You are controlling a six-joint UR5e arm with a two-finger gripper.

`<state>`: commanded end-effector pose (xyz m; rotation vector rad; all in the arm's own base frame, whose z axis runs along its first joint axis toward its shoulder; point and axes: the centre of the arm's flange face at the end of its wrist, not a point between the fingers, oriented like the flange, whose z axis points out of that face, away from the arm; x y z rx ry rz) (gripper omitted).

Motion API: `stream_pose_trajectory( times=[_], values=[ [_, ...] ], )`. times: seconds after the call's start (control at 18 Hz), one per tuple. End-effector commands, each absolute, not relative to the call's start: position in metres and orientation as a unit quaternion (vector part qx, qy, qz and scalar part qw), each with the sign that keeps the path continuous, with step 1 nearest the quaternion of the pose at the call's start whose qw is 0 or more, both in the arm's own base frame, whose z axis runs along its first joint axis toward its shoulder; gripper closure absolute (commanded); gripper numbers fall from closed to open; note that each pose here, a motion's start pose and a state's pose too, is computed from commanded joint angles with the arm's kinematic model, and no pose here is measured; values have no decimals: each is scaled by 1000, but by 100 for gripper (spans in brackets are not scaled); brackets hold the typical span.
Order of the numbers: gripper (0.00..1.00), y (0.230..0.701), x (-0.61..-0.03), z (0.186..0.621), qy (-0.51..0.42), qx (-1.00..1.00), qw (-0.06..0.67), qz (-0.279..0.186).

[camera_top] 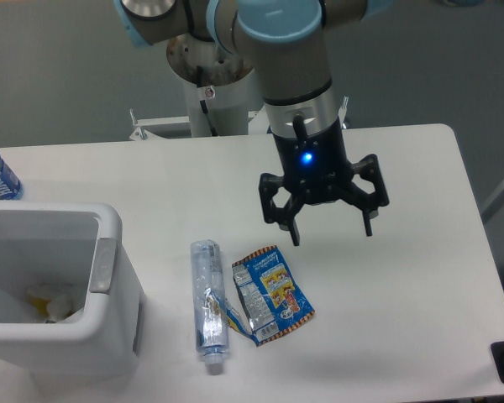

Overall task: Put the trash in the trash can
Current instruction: 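Move the open gripper over the clear plastic bottle and lower it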

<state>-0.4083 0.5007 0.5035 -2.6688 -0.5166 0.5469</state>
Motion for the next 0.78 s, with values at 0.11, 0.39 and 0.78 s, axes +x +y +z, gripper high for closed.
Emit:
stream_pose_trajectory(
  times=[0.11, 0.39, 0.78],
  values=[
    [0, 503, -411, 494, -182, -948, 175, 192],
    [0, 516, -414, 459, -182, -955, 149, 179],
    [0, 551, -391, 394, -174, -965, 135, 141]
  ],
)
